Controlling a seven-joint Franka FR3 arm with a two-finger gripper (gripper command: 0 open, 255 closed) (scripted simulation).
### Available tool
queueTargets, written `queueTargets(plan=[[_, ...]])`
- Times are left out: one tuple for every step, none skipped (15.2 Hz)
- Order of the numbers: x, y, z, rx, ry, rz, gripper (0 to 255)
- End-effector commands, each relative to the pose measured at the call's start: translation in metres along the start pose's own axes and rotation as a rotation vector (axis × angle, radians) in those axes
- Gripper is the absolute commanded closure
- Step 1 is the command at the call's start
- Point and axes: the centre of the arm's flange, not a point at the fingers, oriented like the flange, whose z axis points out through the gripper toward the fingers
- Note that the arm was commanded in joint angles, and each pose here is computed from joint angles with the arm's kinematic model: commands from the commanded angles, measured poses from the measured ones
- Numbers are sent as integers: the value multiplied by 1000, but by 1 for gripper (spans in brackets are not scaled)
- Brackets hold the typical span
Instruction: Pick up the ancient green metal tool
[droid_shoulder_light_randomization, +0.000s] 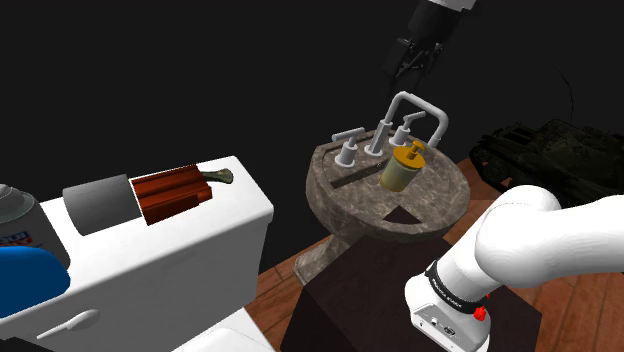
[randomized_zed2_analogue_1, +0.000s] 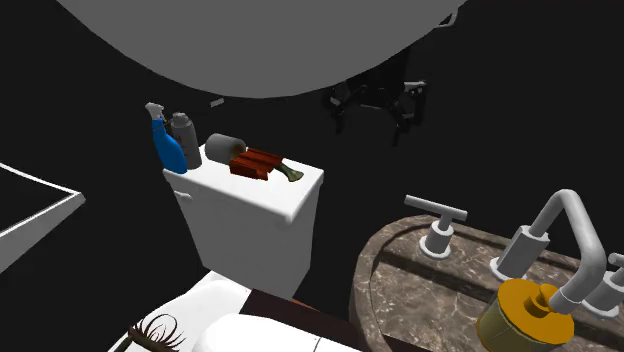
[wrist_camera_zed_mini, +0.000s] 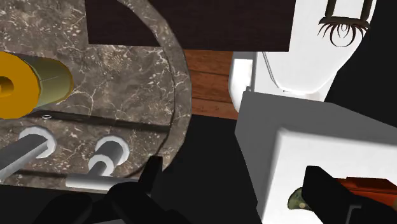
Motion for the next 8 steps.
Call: queueTargets(plan=[[0,0,0,0,0,0,0],[10,-1,8,5,0,-30,0],[20,-3,17,10,1,-60,0],[29,-5,25,15,1,-89,0],[39,-8,34,20,1,-119,0],[49,-10,42,25,1,-149,0],[58,-13,51,31,2,-179,0],[68,-17,59,36,2,-209,0]])
